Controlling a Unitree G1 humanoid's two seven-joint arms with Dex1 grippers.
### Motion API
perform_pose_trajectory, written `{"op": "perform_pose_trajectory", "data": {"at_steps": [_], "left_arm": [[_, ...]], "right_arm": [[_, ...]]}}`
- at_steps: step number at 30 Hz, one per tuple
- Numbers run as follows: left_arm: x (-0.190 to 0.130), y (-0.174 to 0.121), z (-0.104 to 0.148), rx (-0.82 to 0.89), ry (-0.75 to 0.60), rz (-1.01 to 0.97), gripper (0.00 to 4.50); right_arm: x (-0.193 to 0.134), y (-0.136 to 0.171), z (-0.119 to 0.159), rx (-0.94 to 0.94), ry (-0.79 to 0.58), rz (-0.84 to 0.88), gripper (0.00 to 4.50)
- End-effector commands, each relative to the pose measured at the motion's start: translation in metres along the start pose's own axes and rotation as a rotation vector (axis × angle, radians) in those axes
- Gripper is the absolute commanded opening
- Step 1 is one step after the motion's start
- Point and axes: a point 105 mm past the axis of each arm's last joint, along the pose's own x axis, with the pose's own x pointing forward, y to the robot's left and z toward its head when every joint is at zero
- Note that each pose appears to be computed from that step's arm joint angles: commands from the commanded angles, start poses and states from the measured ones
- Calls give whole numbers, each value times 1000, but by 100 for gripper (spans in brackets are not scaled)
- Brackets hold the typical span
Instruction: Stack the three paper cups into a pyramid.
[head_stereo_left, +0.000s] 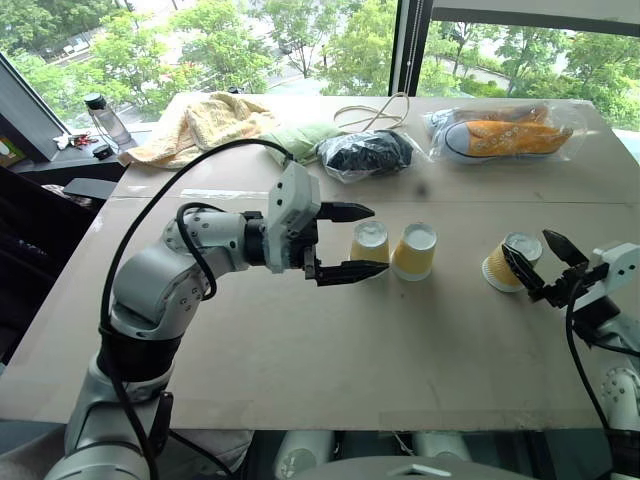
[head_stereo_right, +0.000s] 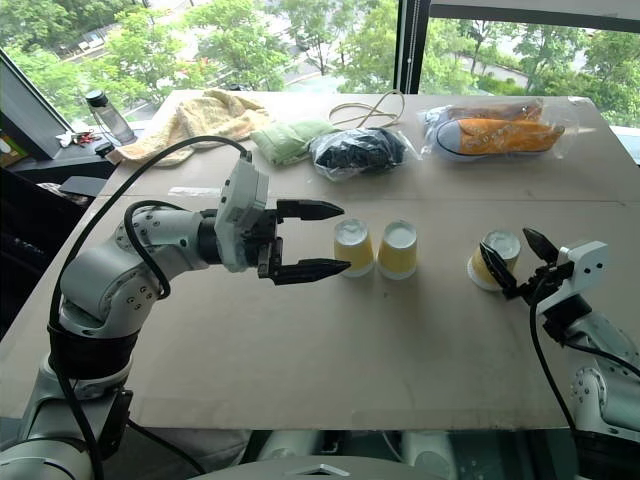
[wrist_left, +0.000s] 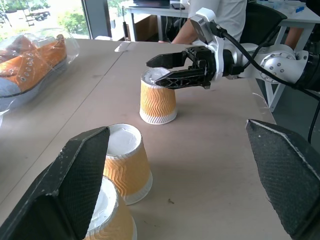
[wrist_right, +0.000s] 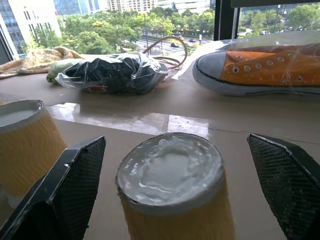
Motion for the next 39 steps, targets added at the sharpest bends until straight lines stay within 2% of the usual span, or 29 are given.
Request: {"op": "perform_pose_trajectory", "data": {"at_steps": [1,17,18,20,22,23,24,32,39], "left_arm": [[-1,-6,11,44,-29,-12,446],[-1,-7,11,38,-30,-9,446],[-1,-7,11,37,-31,-10,450],[-1,-7,11,37,-31,-11,450],[-1,-7,11,36,-32,-11,450],[0,-7,11,37,-32,-11,450],[0,-7,11,38,-32,-10,450],[-4,-7,8,35,-24,4,450],[-30,-3,-8,5,33,111,450]], "right_arm": [[-1,2,12,-27,-44,19,450],[-2,-4,-1,-73,26,-13,450],[-2,-4,-1,-74,24,-14,408],[-2,-4,0,-77,18,-14,376],[-2,-4,1,-77,18,-12,294],[-2,-4,1,-74,19,-13,273],[-2,-4,1,-73,20,-14,224],[5,4,9,-107,12,37,224],[39,55,55,-85,-51,288,224]]}}
